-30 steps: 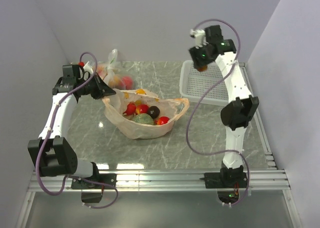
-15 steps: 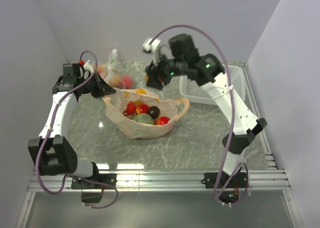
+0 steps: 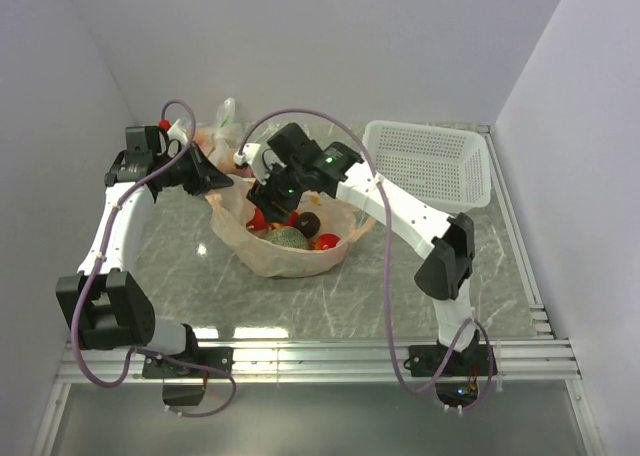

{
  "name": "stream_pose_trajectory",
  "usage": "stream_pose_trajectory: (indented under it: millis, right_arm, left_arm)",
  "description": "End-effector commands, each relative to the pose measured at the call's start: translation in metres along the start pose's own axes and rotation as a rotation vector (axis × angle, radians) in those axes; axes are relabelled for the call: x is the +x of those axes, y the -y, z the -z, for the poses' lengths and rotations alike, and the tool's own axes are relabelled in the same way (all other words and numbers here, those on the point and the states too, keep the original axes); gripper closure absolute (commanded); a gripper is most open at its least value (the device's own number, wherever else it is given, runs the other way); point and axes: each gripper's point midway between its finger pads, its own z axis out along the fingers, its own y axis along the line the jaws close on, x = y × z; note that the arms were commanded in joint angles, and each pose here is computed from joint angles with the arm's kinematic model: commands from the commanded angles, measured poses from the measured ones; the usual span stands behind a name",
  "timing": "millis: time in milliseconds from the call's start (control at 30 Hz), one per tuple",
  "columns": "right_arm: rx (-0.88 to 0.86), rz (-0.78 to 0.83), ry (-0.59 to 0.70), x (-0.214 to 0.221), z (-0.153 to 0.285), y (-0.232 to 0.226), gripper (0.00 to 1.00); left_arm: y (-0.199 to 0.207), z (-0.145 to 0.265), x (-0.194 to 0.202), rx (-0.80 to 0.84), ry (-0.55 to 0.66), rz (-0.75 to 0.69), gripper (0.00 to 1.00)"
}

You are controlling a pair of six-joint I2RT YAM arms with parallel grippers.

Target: Place the fake fruits into the plastic bag and tie a complex knot

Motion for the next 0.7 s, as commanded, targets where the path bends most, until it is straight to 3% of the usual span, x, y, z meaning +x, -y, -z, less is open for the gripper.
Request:
stream_pose_trajectory:
  millis: [0, 100, 200, 367, 433, 500, 667]
  right_arm:
    - [0.112, 0.071, 0.031, -0.008, -0.013, 0.02, 0.28]
    - [0.129, 0.067, 0.037, -0.004, -0.013, 0.02, 0.01]
    - [0.113, 0.049, 0.09, -0.018, 0.012, 0.007, 0.0]
    - [0.11, 0.021, 0.257, -0.043, 0.099, -0.018, 0.0]
    - [0.143, 0.026, 0.354, -0.049, 0.142, -0.023, 0.0]
    - [0.177, -0.024, 0.341, -0.026, 0.156, -0.012, 0.0]
    - [0.29, -0.247, 0.361, 0.054, 0.212, 0.027, 0.0]
  left_arm:
    - [0.021, 0.01, -0.007, 0.057, 0.022, -0.072, 0.97]
    - [0.022, 0.01, -0.005, 0.067, 0.011, -0.073, 0.9]
    - [0.027, 0.011, -0.007, 0.08, 0.016, -0.089, 0.78]
    - [0.034, 0.019, -0.014, 0.083, 0.032, -0.153, 0.57]
    - [0.04, 0.023, -0.016, 0.091, 0.041, -0.181, 0.39]
    - [0.044, 0.031, -0.015, 0.08, 0.046, -0.216, 0.26]
    - [0.055, 0.065, -0.012, 0.014, 0.136, -0.356, 0.1]
